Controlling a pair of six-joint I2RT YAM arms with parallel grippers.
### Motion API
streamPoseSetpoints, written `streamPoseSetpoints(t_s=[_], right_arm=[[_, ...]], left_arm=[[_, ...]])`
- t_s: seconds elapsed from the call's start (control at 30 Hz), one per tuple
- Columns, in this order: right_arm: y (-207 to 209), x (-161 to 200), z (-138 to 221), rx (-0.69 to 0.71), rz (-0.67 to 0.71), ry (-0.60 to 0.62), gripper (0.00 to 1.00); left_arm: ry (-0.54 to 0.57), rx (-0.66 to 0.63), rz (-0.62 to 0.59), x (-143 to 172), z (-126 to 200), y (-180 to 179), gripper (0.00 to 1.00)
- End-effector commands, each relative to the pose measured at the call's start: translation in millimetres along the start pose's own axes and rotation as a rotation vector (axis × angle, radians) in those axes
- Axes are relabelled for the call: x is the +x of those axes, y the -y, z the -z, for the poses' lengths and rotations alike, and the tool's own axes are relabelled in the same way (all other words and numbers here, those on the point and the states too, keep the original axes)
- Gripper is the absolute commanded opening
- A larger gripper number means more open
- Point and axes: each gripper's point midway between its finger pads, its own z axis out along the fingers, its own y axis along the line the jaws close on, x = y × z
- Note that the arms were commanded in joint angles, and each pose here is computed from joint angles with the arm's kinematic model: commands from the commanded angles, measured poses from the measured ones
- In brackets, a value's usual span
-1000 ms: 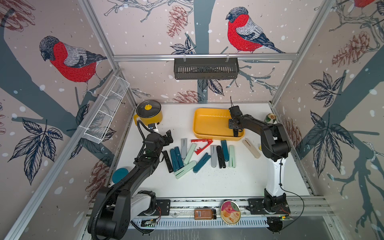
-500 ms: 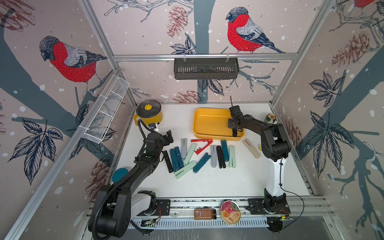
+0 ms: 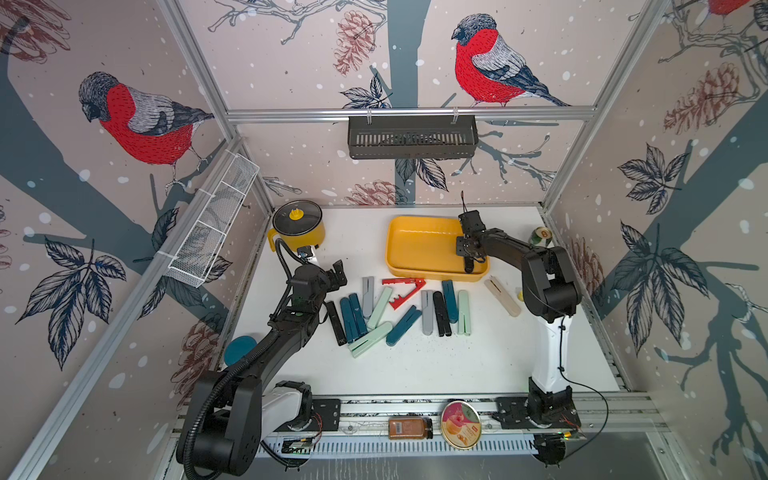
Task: Put the pruning pliers into the storage box
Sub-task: Place the pruning pliers in the storage box.
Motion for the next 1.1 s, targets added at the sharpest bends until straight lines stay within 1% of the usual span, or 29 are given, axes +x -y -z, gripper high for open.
streamPoseSetpoints(t_s=[0.0,0.07,0.17,0.43,0.63,0.67,0.8,0.83,0.97,1.07], right_arm=[[-3,-1,-1,-0.013,-0.004,0.0,0.44],[-3,0,-3,-0.014,-0.006,-0.005,0.46],[-3,1,-3,-0.015,-0.006,-0.006,0.52],[-6,5,-4,-0.028,0.001,-0.014,0.59],[-16,7,-8,-0.072,0.01,-0.023,0.7],[-18,7,-9,-0.081,0.011,-0.025,0.73],[-21,6,-13,-0.093,0.014,-0.026,0.93],[-20,6,-14,-0.094,0.01,-0.024,0.99],[-21,3,-16,-0.14,-0.02,-0.018,1.0],[-20,1,-19,-0.137,-0.027,-0.013,1.0]], left_arm=[[0.018,0.022,0.014,-8,0,5,0.97],[0.021,0.024,0.014,-9,0,6,0.97],[0.029,0.03,0.015,-11,0,7,0.97],[0.012,0.041,0.02,-8,-4,10,0.97],[0.018,0.039,0.023,-9,-1,9,0.97],[0.019,0.039,0.023,-9,-1,9,0.97],[0.018,0.038,0.021,-9,-1,9,0.97],[0.018,0.036,0.019,-9,0,8,0.97],[0.023,0.026,0.013,-10,1,7,0.97],[0.027,0.024,0.012,-11,1,6,0.97]])
